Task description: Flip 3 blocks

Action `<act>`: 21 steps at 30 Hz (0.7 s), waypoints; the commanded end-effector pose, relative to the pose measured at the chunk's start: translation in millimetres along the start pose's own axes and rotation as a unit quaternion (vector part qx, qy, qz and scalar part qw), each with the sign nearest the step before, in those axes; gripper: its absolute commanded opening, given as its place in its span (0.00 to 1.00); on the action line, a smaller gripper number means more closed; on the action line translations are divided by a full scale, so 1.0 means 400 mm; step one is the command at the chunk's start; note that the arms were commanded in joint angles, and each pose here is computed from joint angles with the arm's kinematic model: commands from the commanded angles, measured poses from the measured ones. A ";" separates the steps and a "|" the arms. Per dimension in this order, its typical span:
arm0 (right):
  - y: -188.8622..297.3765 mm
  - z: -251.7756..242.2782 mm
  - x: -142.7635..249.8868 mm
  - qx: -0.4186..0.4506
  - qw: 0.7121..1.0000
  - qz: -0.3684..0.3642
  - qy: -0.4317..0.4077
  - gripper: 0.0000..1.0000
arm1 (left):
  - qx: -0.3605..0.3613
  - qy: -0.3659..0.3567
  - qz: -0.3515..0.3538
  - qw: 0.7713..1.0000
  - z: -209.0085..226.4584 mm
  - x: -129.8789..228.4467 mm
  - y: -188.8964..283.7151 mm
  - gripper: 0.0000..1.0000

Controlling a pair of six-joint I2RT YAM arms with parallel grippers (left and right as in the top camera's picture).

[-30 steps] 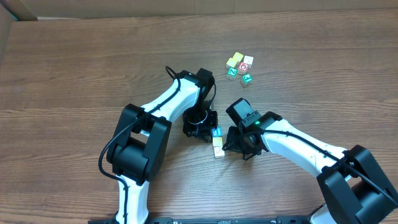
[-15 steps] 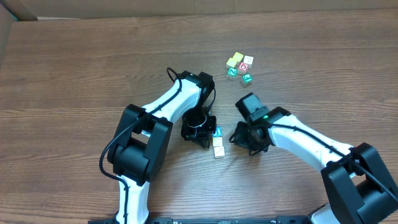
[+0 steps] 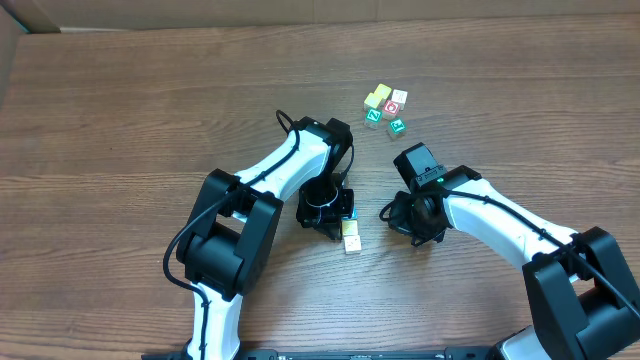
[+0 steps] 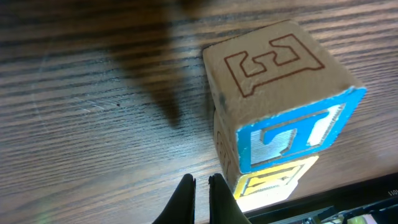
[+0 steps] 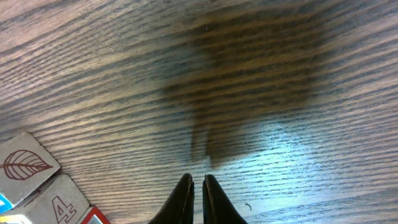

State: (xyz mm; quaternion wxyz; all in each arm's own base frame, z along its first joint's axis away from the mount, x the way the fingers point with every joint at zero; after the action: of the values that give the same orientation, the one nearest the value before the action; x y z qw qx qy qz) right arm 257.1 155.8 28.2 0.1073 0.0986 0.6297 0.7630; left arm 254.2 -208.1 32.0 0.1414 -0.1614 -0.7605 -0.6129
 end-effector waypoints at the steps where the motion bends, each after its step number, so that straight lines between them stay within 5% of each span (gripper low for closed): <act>1: 0.002 0.003 -0.013 0.000 1.000 -0.005 0.002 0.09 | 0.003 -0.003 0.003 1.000 -0.005 0.008 -0.005 0.04; 21: 0.002 0.003 -0.013 0.000 1.000 -0.005 0.002 0.09 | -0.010 -0.006 -0.016 1.000 0.003 -0.012 -0.004 0.04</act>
State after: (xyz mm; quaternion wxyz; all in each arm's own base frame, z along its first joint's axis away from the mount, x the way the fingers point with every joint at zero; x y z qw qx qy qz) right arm 257.0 155.7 28.2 0.1055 0.0968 0.6301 0.7632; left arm 257.7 -211.7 30.6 0.1349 -0.1568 -0.7680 -0.6061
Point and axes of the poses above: each gripper's point midway between its finger pads, its own y axis back along the fingers, its own z axis along the line the jaws close on, x = y × z, the point moved 2 cm from there along y, back along the fingers, and after that the axes turned 2 degrees about y, right-handed, at the moved point
